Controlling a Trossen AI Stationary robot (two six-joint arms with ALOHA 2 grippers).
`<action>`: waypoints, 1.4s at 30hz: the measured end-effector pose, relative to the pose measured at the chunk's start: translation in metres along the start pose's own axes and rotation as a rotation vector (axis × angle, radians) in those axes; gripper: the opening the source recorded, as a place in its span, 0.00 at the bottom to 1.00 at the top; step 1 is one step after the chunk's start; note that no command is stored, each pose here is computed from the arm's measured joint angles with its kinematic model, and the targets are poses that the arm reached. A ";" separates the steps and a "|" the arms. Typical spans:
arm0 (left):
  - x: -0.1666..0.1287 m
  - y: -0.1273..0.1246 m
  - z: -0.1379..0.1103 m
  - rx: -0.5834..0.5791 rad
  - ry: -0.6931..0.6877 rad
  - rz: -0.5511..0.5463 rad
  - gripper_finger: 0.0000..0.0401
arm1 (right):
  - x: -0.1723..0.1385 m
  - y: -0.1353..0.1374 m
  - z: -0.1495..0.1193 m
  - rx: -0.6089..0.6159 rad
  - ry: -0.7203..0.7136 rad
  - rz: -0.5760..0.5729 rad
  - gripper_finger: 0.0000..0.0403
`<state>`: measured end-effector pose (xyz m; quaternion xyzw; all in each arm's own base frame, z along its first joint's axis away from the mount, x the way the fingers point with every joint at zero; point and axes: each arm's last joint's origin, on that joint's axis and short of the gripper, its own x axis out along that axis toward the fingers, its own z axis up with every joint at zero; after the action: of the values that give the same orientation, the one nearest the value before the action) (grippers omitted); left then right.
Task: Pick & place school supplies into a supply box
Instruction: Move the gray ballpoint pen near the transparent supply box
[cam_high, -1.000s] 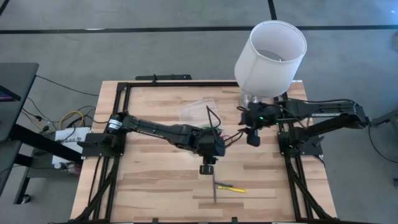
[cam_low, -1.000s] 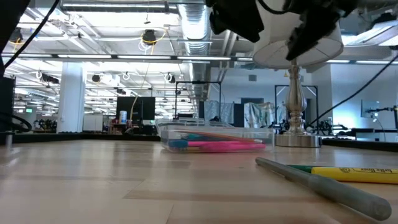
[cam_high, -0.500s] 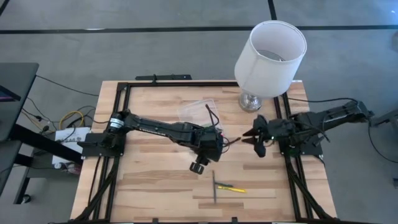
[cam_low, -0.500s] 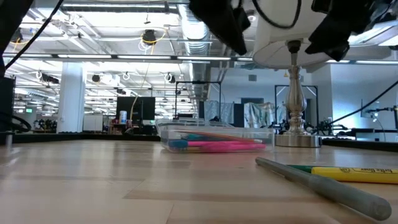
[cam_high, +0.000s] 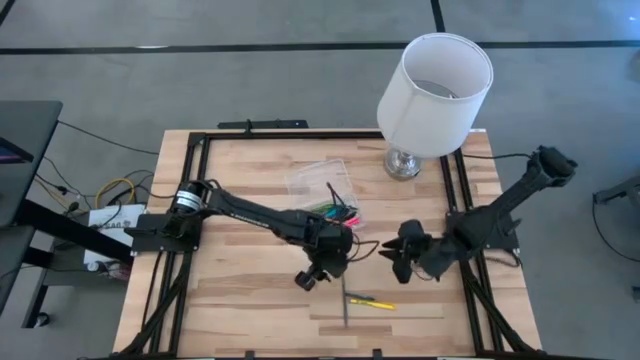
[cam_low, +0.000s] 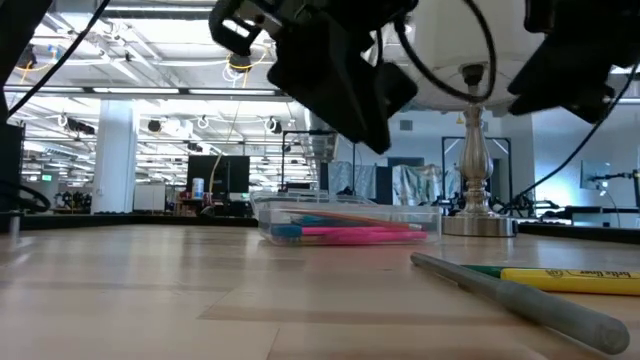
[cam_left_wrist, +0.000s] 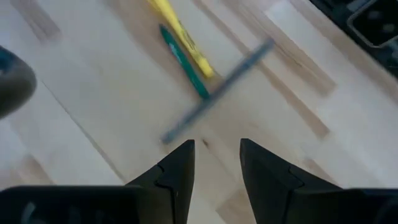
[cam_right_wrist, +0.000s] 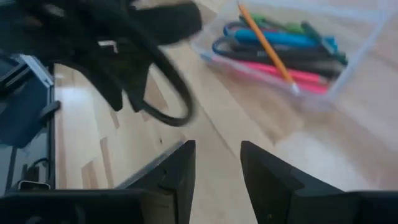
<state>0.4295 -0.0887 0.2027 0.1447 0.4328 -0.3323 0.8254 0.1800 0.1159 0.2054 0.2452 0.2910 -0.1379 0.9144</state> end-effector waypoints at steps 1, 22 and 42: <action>0.003 -0.002 0.002 0.035 -0.014 0.029 0.31 | 0.001 0.002 -0.005 0.012 0.006 -0.007 0.30; 0.066 0.005 -0.013 0.191 -0.025 0.080 0.31 | -0.008 0.007 -0.080 0.197 0.051 -0.132 0.30; 0.083 0.003 -0.030 0.098 0.082 0.017 0.31 | -0.009 0.009 -0.086 0.224 0.043 -0.127 0.30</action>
<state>0.4469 -0.1058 0.1175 0.2023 0.4483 -0.3397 0.8017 0.1362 0.1697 0.1527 0.3298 0.3085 -0.2219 0.8642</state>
